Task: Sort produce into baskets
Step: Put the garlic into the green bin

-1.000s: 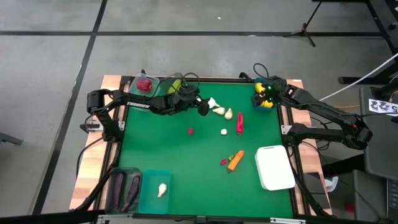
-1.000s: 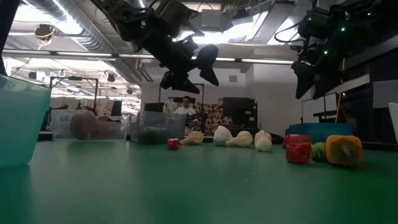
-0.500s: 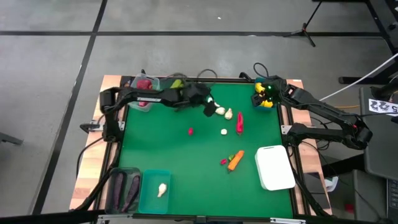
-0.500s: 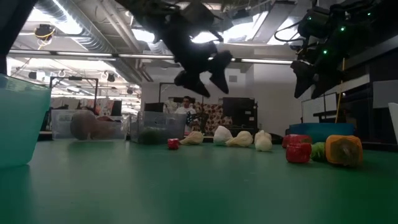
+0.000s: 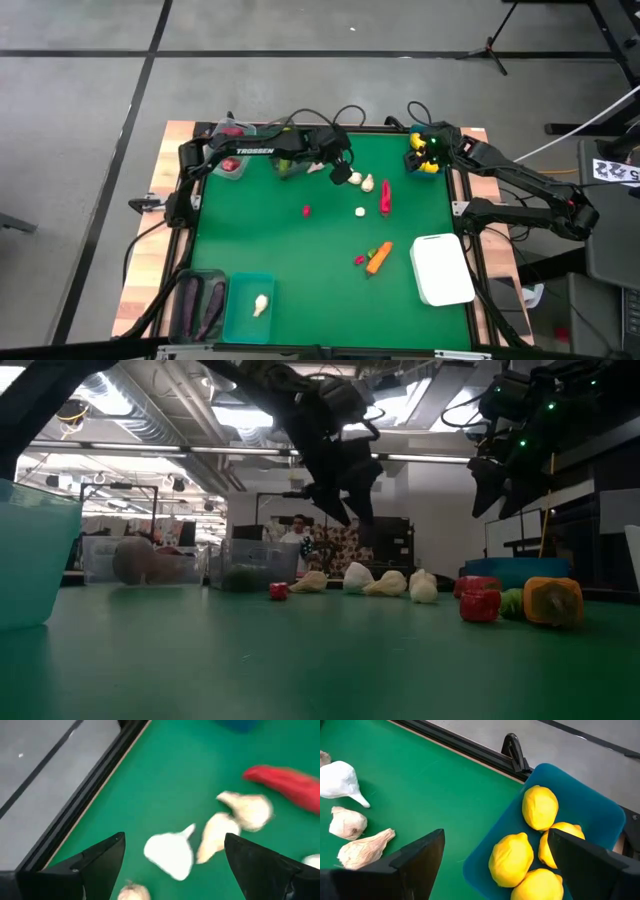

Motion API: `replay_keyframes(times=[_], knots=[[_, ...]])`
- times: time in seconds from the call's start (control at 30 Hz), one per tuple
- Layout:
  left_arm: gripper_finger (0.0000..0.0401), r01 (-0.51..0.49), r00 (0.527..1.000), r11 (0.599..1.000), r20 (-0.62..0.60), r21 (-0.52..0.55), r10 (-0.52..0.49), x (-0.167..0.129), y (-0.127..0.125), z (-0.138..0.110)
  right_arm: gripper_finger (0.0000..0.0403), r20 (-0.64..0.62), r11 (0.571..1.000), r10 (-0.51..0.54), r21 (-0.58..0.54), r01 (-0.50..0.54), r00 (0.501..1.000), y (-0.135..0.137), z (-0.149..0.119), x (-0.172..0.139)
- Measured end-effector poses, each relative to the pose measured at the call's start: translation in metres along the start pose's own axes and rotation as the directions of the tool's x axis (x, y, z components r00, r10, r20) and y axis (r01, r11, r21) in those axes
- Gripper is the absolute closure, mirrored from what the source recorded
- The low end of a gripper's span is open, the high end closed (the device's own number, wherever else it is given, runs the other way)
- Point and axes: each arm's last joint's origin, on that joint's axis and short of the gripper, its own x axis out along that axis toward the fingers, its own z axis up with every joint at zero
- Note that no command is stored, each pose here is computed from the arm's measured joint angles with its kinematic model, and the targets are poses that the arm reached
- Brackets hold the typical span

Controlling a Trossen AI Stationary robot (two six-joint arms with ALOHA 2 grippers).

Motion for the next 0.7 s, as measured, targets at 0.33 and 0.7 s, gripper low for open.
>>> replay_keyframes(times=[0.33, 0.7], knots=[[0.0065, -0.011, 0.999, 1.000, -0.042, -0.013, 0.010, 0.031, 0.002, -0.012, 0.0052, -0.001, 1.000, 0.001, -0.001, -0.001, 1.000, 0.000, 0.000, 0.000], [0.0065, 0.013, 0.992, 1.000, -0.122, -0.008, -0.014, 0.059, -0.006, -0.031, 0.0052, -0.007, 1.000, 0.008, -0.024, -0.008, 1.000, 0.000, 0.000, 0.000]])
